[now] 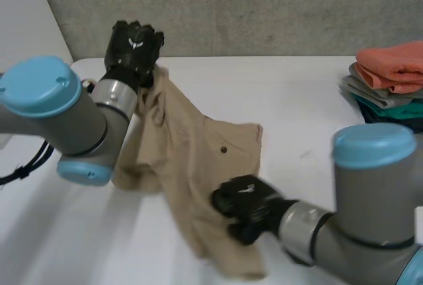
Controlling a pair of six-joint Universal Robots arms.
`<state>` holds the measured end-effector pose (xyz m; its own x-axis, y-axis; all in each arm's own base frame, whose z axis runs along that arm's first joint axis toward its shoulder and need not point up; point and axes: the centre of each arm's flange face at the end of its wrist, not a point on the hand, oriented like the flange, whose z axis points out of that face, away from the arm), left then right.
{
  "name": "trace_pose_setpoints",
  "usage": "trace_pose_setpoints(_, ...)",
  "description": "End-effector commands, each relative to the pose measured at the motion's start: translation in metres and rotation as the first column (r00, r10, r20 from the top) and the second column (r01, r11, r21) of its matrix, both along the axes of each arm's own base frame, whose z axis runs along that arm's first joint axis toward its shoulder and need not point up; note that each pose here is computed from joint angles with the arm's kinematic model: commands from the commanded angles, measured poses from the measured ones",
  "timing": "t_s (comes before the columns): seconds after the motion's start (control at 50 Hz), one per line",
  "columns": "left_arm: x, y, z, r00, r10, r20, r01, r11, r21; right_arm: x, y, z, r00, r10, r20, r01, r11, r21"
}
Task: Fold the laundry.
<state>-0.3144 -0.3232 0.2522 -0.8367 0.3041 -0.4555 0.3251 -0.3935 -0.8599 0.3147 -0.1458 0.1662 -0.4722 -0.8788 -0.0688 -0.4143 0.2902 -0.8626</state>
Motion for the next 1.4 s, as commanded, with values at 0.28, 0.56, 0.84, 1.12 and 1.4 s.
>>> trace_pose_setpoints(0.28,-0.034,-0.020,-0.022,0.997,-0.073,0.012,0.073,0.997,-0.010,0.073,0.033,-0.002,0.979,0.100,0.178,-0.110,0.993,0.046)
trace_pose_setpoints(0.56,0.027,0.034,0.023,0.997,0.054,0.051,-0.057,0.997,0.059,-0.008,-0.041,0.033,0.985,-0.063,-0.159,0.019,0.964,-0.265)
trace_pose_setpoints(0.84,0.099,0.112,0.002,0.969,0.197,0.148,-0.227,0.945,0.234,0.010,-0.054,0.005,0.996,-0.057,-0.070,0.024,0.918,-0.396)
trace_pose_setpoints(1.12,0.137,0.174,-0.044,0.940,0.180,0.289,-0.308,0.813,0.494,0.037,-0.070,-0.035,0.995,-0.013,-0.095,-0.029,0.904,-0.427)
trace_pose_setpoints(1.4,0.153,0.137,-0.076,0.951,0.188,0.244,-0.295,0.782,0.549,0.045,-0.092,-0.044,0.993,-0.084,-0.083,0.029,0.853,-0.522)
